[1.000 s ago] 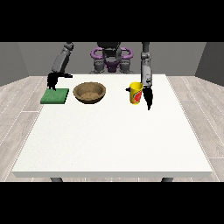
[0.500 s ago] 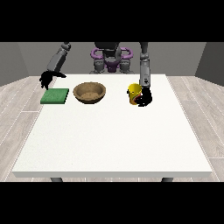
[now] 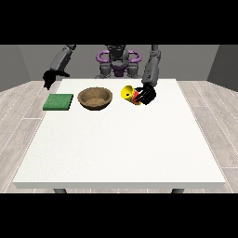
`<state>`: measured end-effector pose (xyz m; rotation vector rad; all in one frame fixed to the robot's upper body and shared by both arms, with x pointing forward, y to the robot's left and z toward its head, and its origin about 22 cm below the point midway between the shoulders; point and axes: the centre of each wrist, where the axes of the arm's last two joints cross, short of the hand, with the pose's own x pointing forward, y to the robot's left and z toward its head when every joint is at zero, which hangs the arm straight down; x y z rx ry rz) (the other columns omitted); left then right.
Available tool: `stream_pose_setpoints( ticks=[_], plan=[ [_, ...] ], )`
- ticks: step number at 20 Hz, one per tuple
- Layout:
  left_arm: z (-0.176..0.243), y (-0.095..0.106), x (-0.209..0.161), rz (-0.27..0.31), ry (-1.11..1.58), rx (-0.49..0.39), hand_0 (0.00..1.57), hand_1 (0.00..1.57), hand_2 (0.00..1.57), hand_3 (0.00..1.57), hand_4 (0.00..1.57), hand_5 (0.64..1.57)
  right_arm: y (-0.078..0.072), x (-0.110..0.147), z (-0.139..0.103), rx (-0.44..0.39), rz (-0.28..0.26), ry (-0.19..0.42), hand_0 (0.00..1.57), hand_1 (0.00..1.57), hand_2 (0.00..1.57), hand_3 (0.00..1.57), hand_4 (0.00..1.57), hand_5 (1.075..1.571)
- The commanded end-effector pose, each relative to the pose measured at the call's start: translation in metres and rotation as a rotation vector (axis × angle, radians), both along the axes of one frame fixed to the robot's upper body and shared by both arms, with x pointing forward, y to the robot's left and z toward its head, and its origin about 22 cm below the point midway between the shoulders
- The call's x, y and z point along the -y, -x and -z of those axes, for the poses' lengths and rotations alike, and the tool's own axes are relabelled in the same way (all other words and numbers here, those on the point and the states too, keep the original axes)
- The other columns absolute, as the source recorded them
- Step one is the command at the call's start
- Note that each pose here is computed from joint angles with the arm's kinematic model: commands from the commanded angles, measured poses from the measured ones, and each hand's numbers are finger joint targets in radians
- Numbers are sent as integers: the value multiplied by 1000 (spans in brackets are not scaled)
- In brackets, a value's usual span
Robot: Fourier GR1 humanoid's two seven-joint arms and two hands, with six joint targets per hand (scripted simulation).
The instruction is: Pick the cup and pour the ball into the bowl, then pick the bowl and place it on the pad
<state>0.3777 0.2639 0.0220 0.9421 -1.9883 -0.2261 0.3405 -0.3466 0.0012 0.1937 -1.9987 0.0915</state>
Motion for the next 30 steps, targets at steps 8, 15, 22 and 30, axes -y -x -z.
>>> stream_pose_setpoints(
  ticks=[8,15,22,30],
  plan=[
    [20,3,82,19,-526,-181,1400,1400,1571,1571,1054,1565,18,11,46,-194,87,-30,0,0,221,207,366,1547],
    [3,3,154,105,-786,-255,1346,1346,1571,1571,940,1548,45,42,66,-277,194,-36,0,0,268,189,382,1541],
    [-32,17,224,167,-921,-248,176,176,1571,1425,867,1527,70,73,74,-252,238,-38,0,0,222,296,417,1541],
    [-62,39,257,204,-1129,-133,0,0,1571,1571,508,1522,95,89,86,-256,301,-84,0,0,257,350,395,1536]
  ],
)
